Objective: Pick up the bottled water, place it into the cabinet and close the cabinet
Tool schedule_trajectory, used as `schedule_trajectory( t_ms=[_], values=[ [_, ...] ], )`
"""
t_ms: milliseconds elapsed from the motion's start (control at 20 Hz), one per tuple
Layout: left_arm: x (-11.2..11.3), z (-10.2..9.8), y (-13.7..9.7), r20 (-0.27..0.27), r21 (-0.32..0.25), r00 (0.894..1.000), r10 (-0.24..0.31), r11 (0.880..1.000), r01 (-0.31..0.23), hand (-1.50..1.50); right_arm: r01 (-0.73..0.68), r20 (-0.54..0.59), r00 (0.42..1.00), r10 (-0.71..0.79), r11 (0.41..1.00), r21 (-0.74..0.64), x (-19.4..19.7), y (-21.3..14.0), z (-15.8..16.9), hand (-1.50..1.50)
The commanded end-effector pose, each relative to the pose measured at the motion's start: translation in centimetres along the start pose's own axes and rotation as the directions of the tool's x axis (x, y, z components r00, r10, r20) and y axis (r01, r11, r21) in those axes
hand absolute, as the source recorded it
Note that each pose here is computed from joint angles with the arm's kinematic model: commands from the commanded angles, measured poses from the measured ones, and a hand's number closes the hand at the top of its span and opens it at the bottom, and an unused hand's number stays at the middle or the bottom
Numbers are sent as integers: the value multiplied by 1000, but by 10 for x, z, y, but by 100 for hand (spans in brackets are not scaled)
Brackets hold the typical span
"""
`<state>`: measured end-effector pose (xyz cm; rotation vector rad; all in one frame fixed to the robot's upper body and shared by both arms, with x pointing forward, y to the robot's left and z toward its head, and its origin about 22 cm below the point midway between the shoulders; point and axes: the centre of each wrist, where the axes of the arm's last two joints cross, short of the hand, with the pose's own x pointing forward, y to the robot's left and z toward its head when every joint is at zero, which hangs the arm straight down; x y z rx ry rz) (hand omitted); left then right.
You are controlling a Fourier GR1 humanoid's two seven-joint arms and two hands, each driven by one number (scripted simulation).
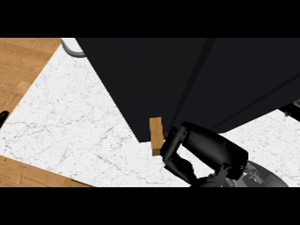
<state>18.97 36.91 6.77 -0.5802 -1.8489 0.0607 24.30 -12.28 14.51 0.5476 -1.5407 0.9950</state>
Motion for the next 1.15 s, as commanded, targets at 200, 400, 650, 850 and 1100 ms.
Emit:
schedule_trajectory(
  t_ms=[200, 400, 650, 850, 1100],
  values=[
    [2, 6, 8, 8, 27, 1000, -6, 1000, 6, -150, 33, -61, 997, -52, 959, -281, 23, -37, -78, 150],
    [-2, 8, 8, 18, 34, 1000, 4, 999, -5, -150, 42, -53, 996, -70, 912, -409, 33, -61, -104, 150],
    [4, 8, 12, 14, 39, 1000, -13, 999, 13, -150, 122, -12, 989, -149, 850, -513, 40, -80, -119, 150],
    [-4, 15, 14, 24, 63, 1000, 17, 998, -19, -150, 209, 22, 971, -238, 801, -562, 39, -83, -123, -150],
    [2, 15, 14, 36, 49, 999, 12, 999, -14, -150, 222, 14, 965, -263, 782, -582, 32, -82, -133, -150]
  ],
)
